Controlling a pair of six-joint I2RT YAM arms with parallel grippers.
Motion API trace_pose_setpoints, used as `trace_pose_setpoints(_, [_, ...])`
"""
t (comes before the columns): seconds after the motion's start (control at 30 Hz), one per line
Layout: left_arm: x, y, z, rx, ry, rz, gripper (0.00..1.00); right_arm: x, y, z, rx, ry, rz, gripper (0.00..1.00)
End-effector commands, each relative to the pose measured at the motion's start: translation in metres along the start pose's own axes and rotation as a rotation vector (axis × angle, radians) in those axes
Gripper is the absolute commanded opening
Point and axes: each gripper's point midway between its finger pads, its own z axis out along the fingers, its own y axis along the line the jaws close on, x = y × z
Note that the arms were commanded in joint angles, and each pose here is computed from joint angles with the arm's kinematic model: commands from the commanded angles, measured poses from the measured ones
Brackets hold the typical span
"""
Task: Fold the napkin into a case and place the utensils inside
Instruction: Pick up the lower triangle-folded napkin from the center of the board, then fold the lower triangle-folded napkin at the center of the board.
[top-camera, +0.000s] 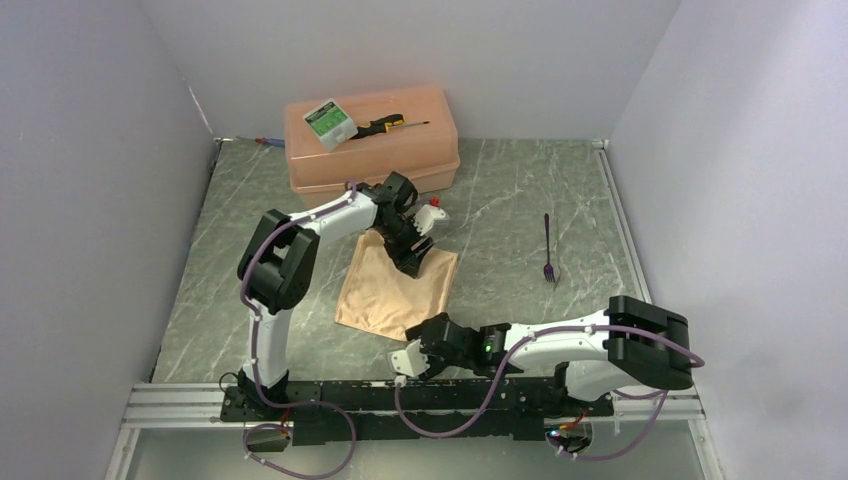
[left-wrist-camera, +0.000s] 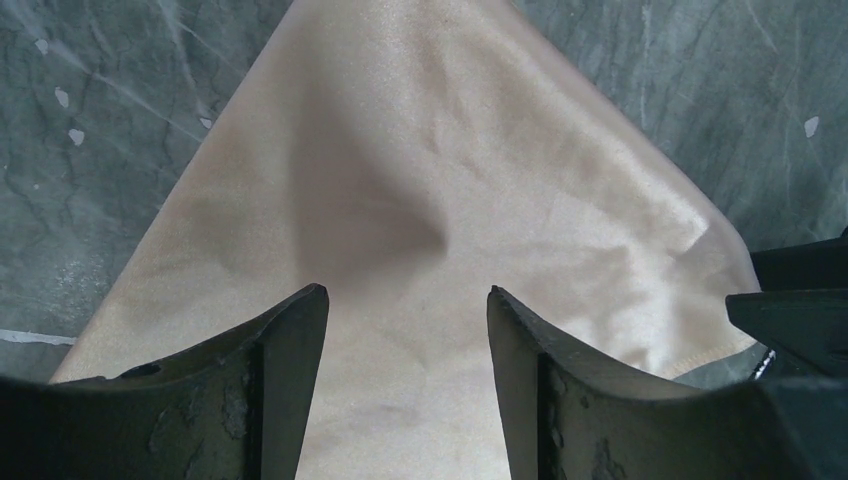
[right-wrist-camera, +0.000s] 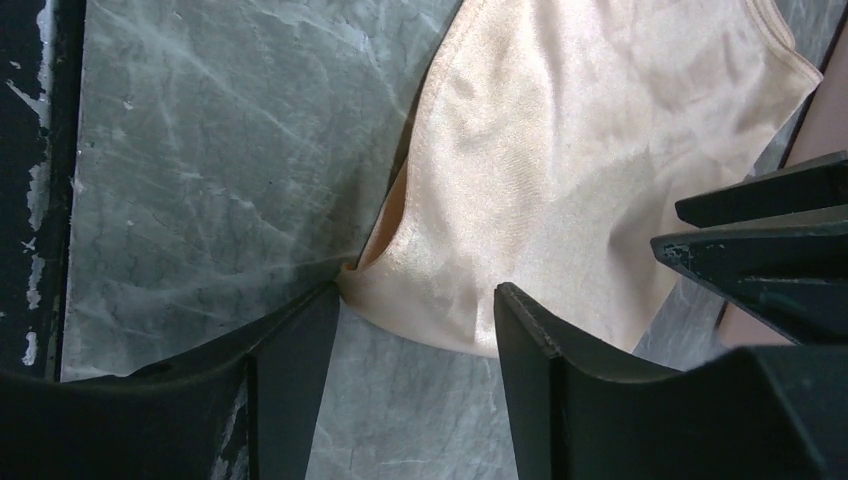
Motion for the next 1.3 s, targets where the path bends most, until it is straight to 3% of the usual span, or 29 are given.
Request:
trace_pose_setpoints(0.0, [0.000,0.005,0.008,-0.012,0.004,-0.003,0.65,-0.013,-0.001,0.004,0.010,-0.059,0.005,0.62])
trace_pose_setpoints(0.17, [0.005,0.001,0.016,-0.017,0.033,0.016,0.65,-0.012,-0.001,0.004,0.013,-0.057,0.040,0.52])
trace_pose_setpoints(0.3, [0.010,0.001,0.022,-0.027,0.055,0.032,0.64,-0.013,-0.024,0.002,0.105,-0.073,0.151,0.16])
trace_pose_setpoints(0.4, [0.015,0.002,0.026,-0.032,0.072,0.034,0.64,-0.015,-0.042,0.001,0.153,-0.096,0.256,0.05])
trace_pose_setpoints(0.93, [0.031,0.006,0.033,-0.035,0.120,0.060,0.61,0.002,-0.086,-0.010,0.264,-0.179,0.559,0.00])
trace_pose_setpoints(1.27, [0.033,0.004,0.034,-0.020,0.133,0.069,0.59,0.030,-0.105,0.001,0.304,-0.144,0.690,0.00])
